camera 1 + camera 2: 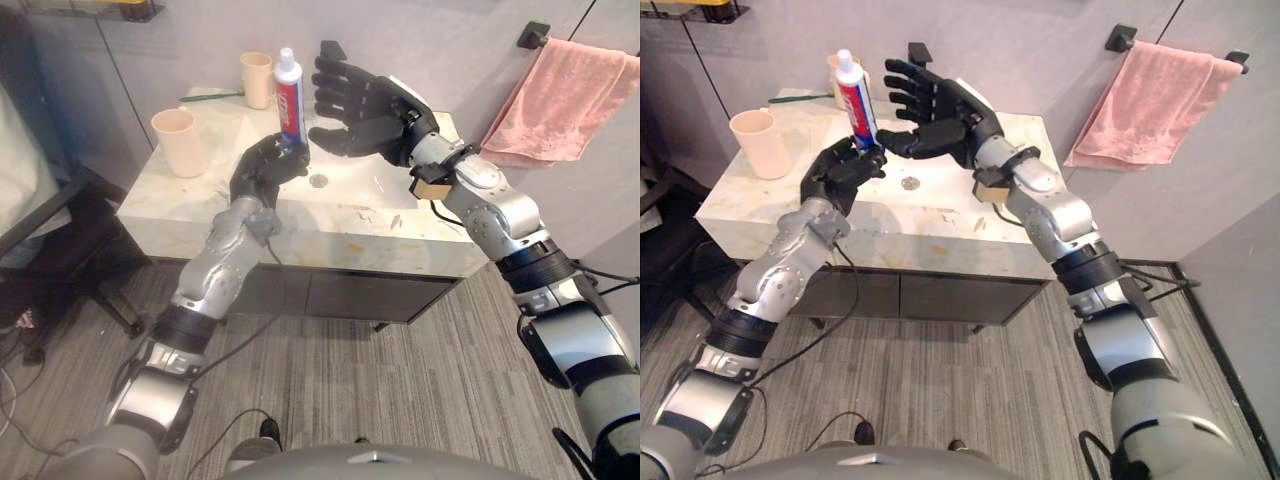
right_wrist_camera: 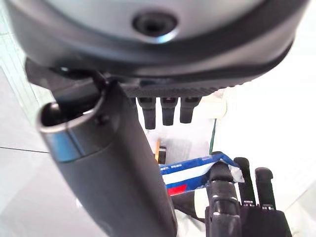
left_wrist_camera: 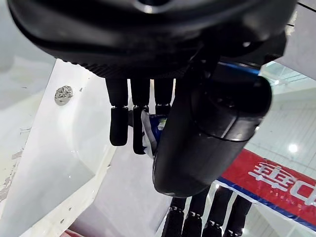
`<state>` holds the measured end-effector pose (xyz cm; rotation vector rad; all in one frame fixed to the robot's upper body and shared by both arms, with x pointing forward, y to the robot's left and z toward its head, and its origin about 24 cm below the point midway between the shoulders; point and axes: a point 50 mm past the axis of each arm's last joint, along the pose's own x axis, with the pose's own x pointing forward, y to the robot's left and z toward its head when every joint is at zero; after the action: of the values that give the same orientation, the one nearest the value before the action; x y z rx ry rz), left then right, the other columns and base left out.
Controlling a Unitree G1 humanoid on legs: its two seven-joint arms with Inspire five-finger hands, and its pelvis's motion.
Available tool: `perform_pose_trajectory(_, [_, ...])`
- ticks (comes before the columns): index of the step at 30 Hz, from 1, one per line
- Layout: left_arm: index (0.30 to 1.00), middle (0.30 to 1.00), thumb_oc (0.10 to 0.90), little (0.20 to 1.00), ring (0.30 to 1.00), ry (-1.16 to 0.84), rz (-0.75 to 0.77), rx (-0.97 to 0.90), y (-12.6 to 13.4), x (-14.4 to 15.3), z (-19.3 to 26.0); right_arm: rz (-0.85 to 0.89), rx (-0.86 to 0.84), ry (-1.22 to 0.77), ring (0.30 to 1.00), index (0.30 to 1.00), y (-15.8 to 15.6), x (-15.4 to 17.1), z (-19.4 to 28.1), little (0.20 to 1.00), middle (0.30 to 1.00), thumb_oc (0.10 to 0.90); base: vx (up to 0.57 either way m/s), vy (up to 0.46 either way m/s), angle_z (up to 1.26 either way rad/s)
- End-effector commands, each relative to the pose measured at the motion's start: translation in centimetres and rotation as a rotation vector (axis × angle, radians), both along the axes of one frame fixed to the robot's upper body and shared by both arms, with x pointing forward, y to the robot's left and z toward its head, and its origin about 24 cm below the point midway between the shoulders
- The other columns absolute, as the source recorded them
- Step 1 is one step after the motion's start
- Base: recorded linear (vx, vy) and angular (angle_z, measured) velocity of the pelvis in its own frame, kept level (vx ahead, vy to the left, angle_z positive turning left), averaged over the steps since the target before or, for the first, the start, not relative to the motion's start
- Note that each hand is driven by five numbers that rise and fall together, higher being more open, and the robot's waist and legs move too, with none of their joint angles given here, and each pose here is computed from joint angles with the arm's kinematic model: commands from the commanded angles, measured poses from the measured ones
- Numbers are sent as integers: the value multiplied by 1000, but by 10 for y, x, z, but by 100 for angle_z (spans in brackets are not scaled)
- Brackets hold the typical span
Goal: Organize the bathroom.
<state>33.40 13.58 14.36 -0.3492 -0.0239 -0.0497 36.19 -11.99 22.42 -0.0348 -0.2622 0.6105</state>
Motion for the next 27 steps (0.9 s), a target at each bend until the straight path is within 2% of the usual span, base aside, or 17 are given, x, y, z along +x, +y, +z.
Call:
perform_pose_trajectory(1, [300, 300, 400, 300, 300, -328, -139, -11, -34, 1, 76, -79, 93, -310, 900, 900, -9, -3, 77, 900, 900, 800, 0, 0, 0])
perform_pose_trajectory(6, [300, 300, 400, 300, 300, -326, -147, -6, -38, 2, 76, -49, 157, -299, 900, 900, -3, -3, 78, 900, 900, 800, 0, 0, 0])
perform_pose_trajectory(18, [300, 300, 400, 300, 300, -308, -228, -8, -49, 1, 71, -3, 144, -249, 900, 900, -1, 0, 74, 900, 900, 800, 4, -2, 1])
perform_pose_trajectory(27, [300, 300, 400, 300, 300, -304, -242, 8, -47, -2, 67, -49, 249, -364, 900, 900, -13, -15, 89, 900, 900, 800, 2, 2, -1])
